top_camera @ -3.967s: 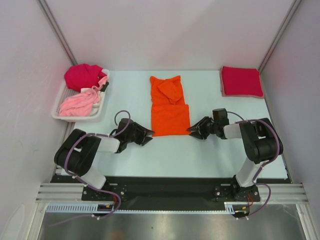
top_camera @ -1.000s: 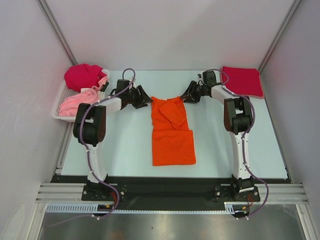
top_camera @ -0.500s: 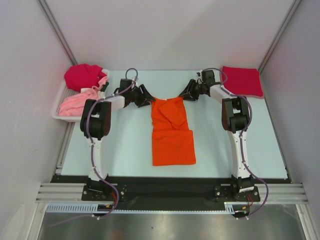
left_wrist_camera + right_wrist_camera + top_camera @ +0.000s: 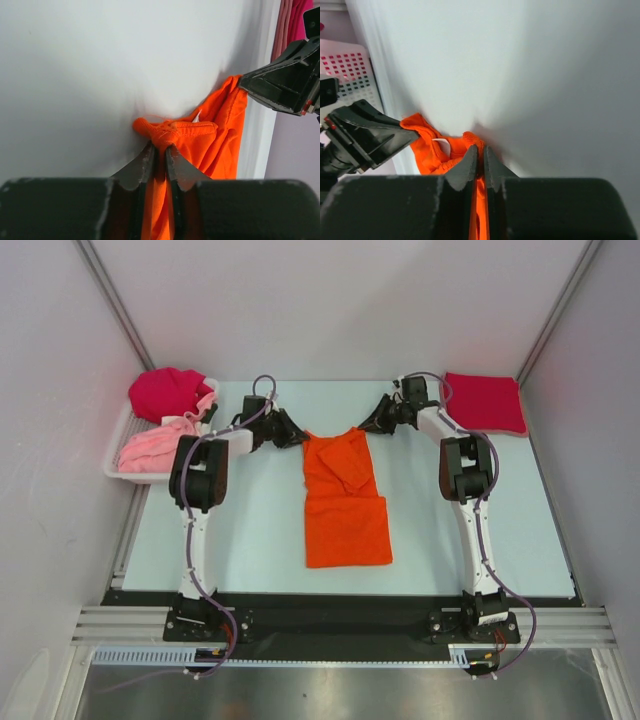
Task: Fold and stack the t-shirts
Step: Fold the tshirt
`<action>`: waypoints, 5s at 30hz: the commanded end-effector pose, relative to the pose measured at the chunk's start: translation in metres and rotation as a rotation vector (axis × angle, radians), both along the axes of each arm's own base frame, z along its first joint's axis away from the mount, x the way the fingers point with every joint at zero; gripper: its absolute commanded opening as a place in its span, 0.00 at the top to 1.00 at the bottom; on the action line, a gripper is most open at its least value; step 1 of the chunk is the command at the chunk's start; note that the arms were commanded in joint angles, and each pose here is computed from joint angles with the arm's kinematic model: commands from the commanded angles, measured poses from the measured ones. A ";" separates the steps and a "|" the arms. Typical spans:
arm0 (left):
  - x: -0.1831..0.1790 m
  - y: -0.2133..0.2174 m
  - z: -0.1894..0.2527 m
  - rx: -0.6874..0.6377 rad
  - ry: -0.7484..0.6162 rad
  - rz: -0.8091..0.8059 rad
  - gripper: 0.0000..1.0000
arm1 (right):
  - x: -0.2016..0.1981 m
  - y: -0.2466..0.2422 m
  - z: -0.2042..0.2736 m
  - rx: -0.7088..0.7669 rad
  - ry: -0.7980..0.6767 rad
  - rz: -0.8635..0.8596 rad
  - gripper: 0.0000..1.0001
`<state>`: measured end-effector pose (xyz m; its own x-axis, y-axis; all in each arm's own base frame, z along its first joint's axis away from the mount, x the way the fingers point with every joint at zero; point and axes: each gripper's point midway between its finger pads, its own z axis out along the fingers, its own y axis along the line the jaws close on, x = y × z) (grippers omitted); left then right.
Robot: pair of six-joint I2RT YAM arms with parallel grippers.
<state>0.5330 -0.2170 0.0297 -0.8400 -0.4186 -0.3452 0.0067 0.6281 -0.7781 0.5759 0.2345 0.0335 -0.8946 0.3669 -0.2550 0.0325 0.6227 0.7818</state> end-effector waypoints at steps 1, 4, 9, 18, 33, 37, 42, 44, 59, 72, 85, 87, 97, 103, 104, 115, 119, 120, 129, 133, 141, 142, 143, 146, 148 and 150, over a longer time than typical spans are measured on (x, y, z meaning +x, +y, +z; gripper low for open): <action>0.023 -0.002 0.024 -0.061 -0.075 -0.001 0.84 | 0.028 0.003 0.028 0.053 -0.104 -0.017 0.99; 0.030 -0.004 0.025 -0.066 -0.089 -0.005 0.86 | 0.033 0.004 0.022 0.067 -0.089 -0.028 0.98; 0.041 -0.003 0.028 -0.062 -0.108 0.005 0.82 | 0.042 -0.003 0.015 0.081 -0.063 -0.080 0.90; 0.053 -0.001 0.043 -0.038 -0.145 0.013 0.55 | 0.055 -0.016 0.028 0.149 -0.056 -0.125 0.71; 0.043 0.000 0.032 -0.032 -0.103 0.002 0.54 | 0.037 0.001 0.023 0.157 -0.027 -0.058 0.73; 0.044 0.000 0.032 -0.039 -0.099 0.006 0.54 | 0.036 0.000 0.022 0.136 -0.032 -0.061 0.72; 0.044 -0.001 0.033 -0.041 -0.101 0.006 0.54 | 0.038 0.002 0.022 0.145 -0.028 -0.067 0.83; 0.044 -0.001 0.034 -0.042 -0.102 0.008 0.57 | 0.043 0.001 0.024 0.139 -0.039 -0.080 0.92; 0.057 -0.002 0.029 -0.090 -0.111 0.041 0.91 | 0.068 0.006 0.011 0.238 -0.004 -0.221 0.92; 0.059 0.023 0.049 0.058 -0.147 0.074 0.46 | 0.074 -0.026 0.033 0.167 -0.004 -0.256 0.63; -0.075 0.058 0.127 0.174 -0.120 0.150 0.39 | -0.049 -0.102 0.095 -0.209 0.083 -0.155 0.45; -0.118 0.056 0.121 0.146 -0.060 0.188 0.39 | -0.079 -0.097 0.126 -0.209 0.029 -0.141 0.44; -0.262 0.003 0.081 -0.144 0.143 0.329 0.42 | -0.253 -0.068 0.081 -0.088 0.162 -0.150 0.44; -0.296 -0.025 0.057 -0.179 0.248 0.319 0.45 | -0.304 -0.074 0.068 0.043 0.209 -0.220 0.42; -0.297 -0.027 0.052 -0.183 0.264 0.332 0.46 | -0.311 -0.072 0.064 0.050 0.224 -0.218 0.42; -0.341 -0.025 0.007 -0.147 0.437 0.394 0.50 | -0.354 -0.077 0.034 0.143 0.332 -0.336 0.43; -0.345 -0.017 0.006 -0.116 0.437 0.429 0.49 | -0.357 -0.078 0.027 0.133 0.347 -0.336 0.42; -0.346 -0.016 0.005 -0.117 0.440 0.433 0.49 | -0.357 -0.079 0.025 0.128 0.348 -0.343 0.42; -0.356 -0.018 -0.021 -0.101 0.531 0.460 0.49 | -0.360 -0.076 0.000 0.183 0.398 -0.375 0.49; -0.355 -0.016 -0.024 -0.111 0.535 0.488 0.52 | -0.361 -0.075 -0.004 0.177 0.405 -0.368 0.50; -0.358 -0.014 -0.029 -0.134 0.558 0.513 0.67 | -0.363 -0.071 -0.010 0.164 0.414 -0.383 0.51; -0.356 -0.015 -0.028 -0.143 0.553 0.511 0.69 | -0.364 -0.069 -0.011 0.166 0.421 -0.381 0.52; -0.357 -0.015 -0.029 -0.148 0.557 0.516 0.69 | -0.366 -0.069 -0.012 0.168 0.429 -0.387 0.52; -0.357 -0.014 -0.030 -0.162 0.560 0.521 0.73 | -0.368 -0.067 -0.017 0.158 0.448 -0.387 0.53; -0.352 -0.012 -0.030 -0.169 0.537 0.543 0.75 | -0.368 -0.066 -0.020 0.155 0.449 -0.390 0.57; -0.352 -0.011 -0.032 -0.174 0.534 0.546 0.76 | -0.366 -0.067 -0.022 0.151 0.448 -0.397 0.58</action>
